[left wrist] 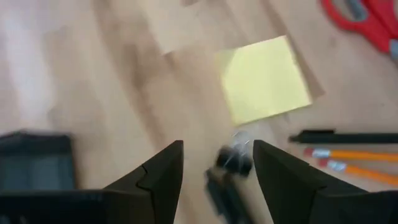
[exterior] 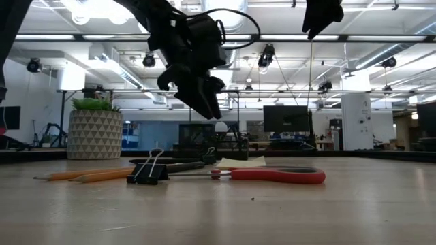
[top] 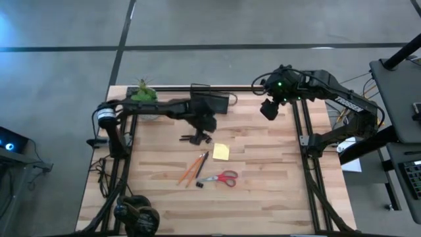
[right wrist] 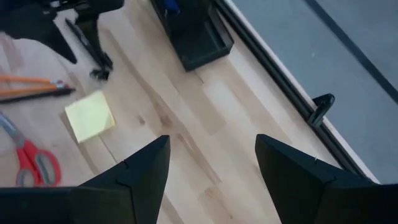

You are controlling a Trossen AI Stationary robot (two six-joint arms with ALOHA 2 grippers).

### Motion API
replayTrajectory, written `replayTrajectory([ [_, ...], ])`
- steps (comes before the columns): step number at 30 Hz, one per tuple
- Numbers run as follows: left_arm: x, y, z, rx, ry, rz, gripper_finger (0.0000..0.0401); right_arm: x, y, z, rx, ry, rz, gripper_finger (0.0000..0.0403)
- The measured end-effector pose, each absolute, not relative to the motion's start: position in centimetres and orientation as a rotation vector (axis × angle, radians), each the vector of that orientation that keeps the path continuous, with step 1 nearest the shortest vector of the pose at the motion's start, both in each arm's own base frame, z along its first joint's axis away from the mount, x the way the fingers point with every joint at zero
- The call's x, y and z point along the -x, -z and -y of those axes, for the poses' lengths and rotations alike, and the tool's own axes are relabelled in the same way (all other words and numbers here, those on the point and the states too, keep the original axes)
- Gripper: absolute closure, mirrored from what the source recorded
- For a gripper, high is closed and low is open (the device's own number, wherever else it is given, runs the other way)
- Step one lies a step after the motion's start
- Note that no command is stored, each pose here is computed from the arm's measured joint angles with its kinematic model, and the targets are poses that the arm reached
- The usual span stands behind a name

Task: Pick and place office supplies into organizer
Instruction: Put the top binder clip into the bottom left section of the black desk organizer

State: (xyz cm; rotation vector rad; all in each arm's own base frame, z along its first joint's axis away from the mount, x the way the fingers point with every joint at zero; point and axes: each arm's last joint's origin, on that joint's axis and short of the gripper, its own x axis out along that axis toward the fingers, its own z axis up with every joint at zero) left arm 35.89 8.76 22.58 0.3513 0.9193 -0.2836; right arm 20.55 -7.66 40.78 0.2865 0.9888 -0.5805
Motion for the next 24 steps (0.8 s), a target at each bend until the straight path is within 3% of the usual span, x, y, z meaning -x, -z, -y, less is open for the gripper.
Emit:
replayTrajectory([
  [3,-36.6,-21.4,-8.0,-0.383,0.288,-0.871,0.0223,-20.4,-40.7,7.6,-0.279,0.572,-1.012,0.0170],
  [9,-36.7,-19.8,-8.3,-0.436,0.157,-0.964,0.0223,-20.0,-40.8,7.5,-0.271,0.567,-1.015,0.0170],
  [18,-36.9,-20.9,-6.7,-0.123,0.026,-1.002,0.0223,-19.4,-41.2,7.3,-0.259,0.565,-1.002,0.0170],
  [24,-37.3,-21.6,-3.2,-0.140,-0.221,-1.035,0.0223,-19.4,-41.2,7.3,-0.251,0.571,-1.001,0.0170],
])
